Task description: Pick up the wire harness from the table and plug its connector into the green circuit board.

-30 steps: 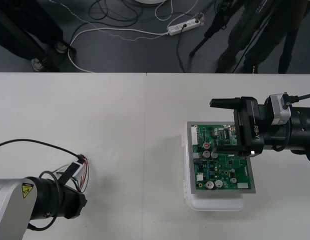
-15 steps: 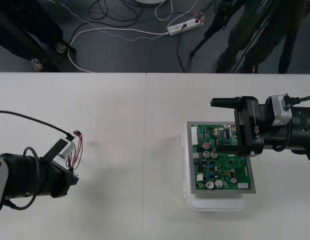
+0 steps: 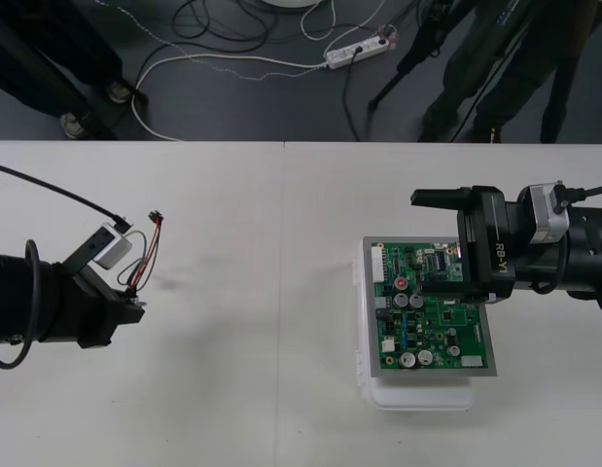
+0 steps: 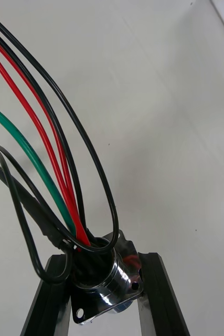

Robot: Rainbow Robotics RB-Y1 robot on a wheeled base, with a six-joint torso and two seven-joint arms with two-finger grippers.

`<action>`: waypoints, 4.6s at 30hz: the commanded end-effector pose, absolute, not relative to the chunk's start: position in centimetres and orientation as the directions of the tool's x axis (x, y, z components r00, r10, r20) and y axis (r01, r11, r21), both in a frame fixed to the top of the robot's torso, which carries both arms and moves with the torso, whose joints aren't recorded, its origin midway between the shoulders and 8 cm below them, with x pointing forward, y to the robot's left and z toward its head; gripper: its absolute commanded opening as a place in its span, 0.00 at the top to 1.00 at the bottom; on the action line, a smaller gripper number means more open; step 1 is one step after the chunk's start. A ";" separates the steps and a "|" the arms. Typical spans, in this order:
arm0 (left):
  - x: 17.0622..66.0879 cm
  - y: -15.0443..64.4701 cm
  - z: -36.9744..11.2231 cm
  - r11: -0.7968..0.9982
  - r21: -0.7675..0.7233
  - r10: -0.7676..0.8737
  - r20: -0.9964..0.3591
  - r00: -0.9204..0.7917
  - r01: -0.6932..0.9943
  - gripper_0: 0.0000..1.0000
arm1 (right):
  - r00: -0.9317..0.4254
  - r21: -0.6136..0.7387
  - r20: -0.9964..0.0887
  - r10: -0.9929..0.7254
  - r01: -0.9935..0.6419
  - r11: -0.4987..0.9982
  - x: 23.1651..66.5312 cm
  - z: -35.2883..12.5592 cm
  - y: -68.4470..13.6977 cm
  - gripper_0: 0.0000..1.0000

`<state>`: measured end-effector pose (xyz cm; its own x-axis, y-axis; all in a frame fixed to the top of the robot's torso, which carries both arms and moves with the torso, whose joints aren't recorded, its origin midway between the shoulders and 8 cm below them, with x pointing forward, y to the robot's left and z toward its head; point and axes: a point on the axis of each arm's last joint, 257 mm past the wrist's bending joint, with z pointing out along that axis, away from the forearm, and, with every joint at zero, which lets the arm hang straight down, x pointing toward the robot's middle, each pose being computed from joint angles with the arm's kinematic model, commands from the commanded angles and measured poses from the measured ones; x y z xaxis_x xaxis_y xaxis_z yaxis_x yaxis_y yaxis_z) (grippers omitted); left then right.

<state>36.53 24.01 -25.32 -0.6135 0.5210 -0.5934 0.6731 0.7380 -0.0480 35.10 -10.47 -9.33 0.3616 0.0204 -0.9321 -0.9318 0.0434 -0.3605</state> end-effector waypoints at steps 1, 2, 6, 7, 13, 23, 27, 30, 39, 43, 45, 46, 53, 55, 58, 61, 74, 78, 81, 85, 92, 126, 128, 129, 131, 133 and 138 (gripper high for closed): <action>37.8 24.4 -20.4 0.638 0.080 0.637 -0.613 -0.467 0.766 1.00 | 0.408 -0.405 -0.912 0.043 -0.912 0.068 35.2 -8.2 -11.0 0.00; 37.9 24.2 -19.9 0.627 0.083 0.644 -0.616 -0.454 0.775 1.00 | 0.407 -0.404 -0.912 0.044 -0.912 0.070 35.2 -8.2 -11.0 0.00; 38.0 23.6 -18.2 0.592 0.090 0.657 -0.629 -0.415 0.801 1.00 | 0.406 -0.403 -0.913 0.042 -0.913 0.070 35.2 -8.3 -11.0 0.00; 38.0 23.4 -17.7 0.580 0.095 0.664 -0.630 -0.402 0.809 1.00 | 0.409 -0.405 -0.912 0.044 -0.912 0.069 35.2 -8.2 -11.0 0.00; 37.7 22.6 -15.2 0.513 0.108 0.690 -0.642 -0.335 0.851 1.00 | 0.409 -0.405 -0.912 0.042 -0.911 0.073 35.3 -8.2 -11.1 0.00; 36.5 19.0 -11.1 0.392 0.090 0.665 -0.716 -0.214 0.915 1.00 | 0.410 -0.406 -0.911 0.042 -0.911 0.072 35.3 -8.2 -11.1 0.00; 35.7 17.5 -9.4 0.337 0.085 0.644 -0.748 -0.163 0.938 1.00 | 0.411 -0.407 -0.911 0.042 -0.910 0.073 35.3 -8.1 -11.1 0.00; 35.2 16.5 -8.2 0.296 0.087 0.630 -0.766 -0.126 0.951 1.00 | 0.408 -0.404 -0.912 0.043 -0.912 0.074 35.3 -8.2 -11.2 0.00; 32.8 12.9 -5.1 0.145 0.086 0.585 -0.811 -0.015 0.986 1.00 | 0.408 -0.404 -0.912 0.041 -0.912 0.077 35.3 -8.1 -11.2 0.00; 31.2 10.8 -4.2 0.057 0.072 0.559 -0.829 0.028 0.996 1.00 | 0.410 -0.406 -0.911 0.042 -0.911 0.078 35.3 -8.1 -11.3 0.00; 30.6 9.9 -4.2 0.019 0.062 0.553 -0.832 0.041 0.998 1.00 | 0.408 -0.404 -0.912 0.042 -0.911 0.078 35.3 -8.1 -11.3 0.00; 30.4 9.7 -4.2 0.010 0.059 0.552 -0.833 0.044 0.998 1.00 | 0.408 -0.405 -0.912 0.041 -0.911 0.078 35.4 -8.1 -11.3 0.00; 28.0 6.8 -3.8 -0.112 0.027 0.518 -0.851 0.081 0.993 1.00 | 0.405 -0.402 -0.913 0.043 -0.913 0.078 35.3 -8.1 -11.3 0.00; 26.9 5.9 -3.5 -0.158 0.008 0.498 -0.863 0.087 0.987 1.00 | 0.405 -0.402 -0.913 0.043 -0.913 0.078 35.3 -8.1 -11.3 0.00; 25.5 5.0 -3.1 -0.211 -0.012 0.473 -0.876 0.091 0.978 1.00 | 0.405 -0.402 -0.913 0.043 -0.913 0.078 35.3 -8.1 -11.3 0.00; 24.1 4.2 -2.7 -0.264 -0.032 0.445 -0.891 0.092 0.964 1.00 | 0.406 -0.402 -0.913 0.041 -0.912 0.078 35.4 -8.1 -11.3 0.00; 19.6 1.1 -2.0 -0.428 -0.102 0.357 -0.932 0.065 0.898 1.00 | 0.402 -0.398 -0.915 0.033 -0.913 0.085 35.6 -8.4 -11.7 0.00; 18.9 0.3 -1.6 -0.455 -0.101 0.327 -0.943 0.060 0.885 1.00 | 0.382 -0.377 -0.924 0.033 -0.921 0.096 36.0 -9.0 -12.0 0.00; 18.5 -0.3 -1.3 -0.470 -0.103 0.306 -0.950 0.053 0.876 1.00 | 0.388 -0.384 -0.921 0.026 -0.918 0.096 36.1 -9.0 -12.2 0.00; 18.6 -0.7 -1.0 -0.474 -0.115 0.283 -0.959 0.028 0.873 1.00 | 0.396 -0.392 -0.918 0.020 -0.915 0.093 36.2 -8.9 -12.3 0.00; 19.3 -1.3 -1.3 -0.472 -0.167 0.245 -0.968 -0.054 0.866 1.00 | 0.399 -0.396 -0.917 0.019 -0.914 0.091 36.2 -8.8 -12.3 0.00; 17.4 -3.2 -4.0 -0.546 -0.431 0.212 -0.900 -0.380 0.719 1.00 | 0.362 -0.357 -0.930 0.070 -0.931 0.070 35.1 -4.5 -15.7 0.00; 17.1 -3.3 -4.0 -0.552 -0.440 0.218 -0.896 -0.387 0.708 1.00 | 0.316 -0.311 -0.944 0.094 -0.948 0.065 35.0 -3.9 -15.7 0.00; 17.1 -3.4 -4.0 -0.554 -0.441 0.217 -0.895 -0.389 0.706 1.00 | 0.302 -0.297 -0.948 0.104 -0.953 0.063 34.9 -3.6 -15.7 0.00; 17.0 -3.4 -3.8 -0.562 -0.445 0.213 -0.892 -0.398 0.698 1.00 | 0.244 -0.237 -0.959 0.143 -0.970 0.060 34.9 -2.9 -16.0 0.00; 16.9 -3.5 -3.5 -0.571 -0.446 0.207 -0.891 -0.405 0.689 1.00 | 0.208 -0.201 -0.966 0.153 -0.978 0.059 35.2 -2.8 -16.2 0.00; 16.4 -3.7 -2.9 -0.597 -0.447 0.198 -0.887 -0.418 0.666 1.00 | 0.166 -0.158 -0.971 0.172 -0.986 0.057 35.4 -2.3 -16.5 0.00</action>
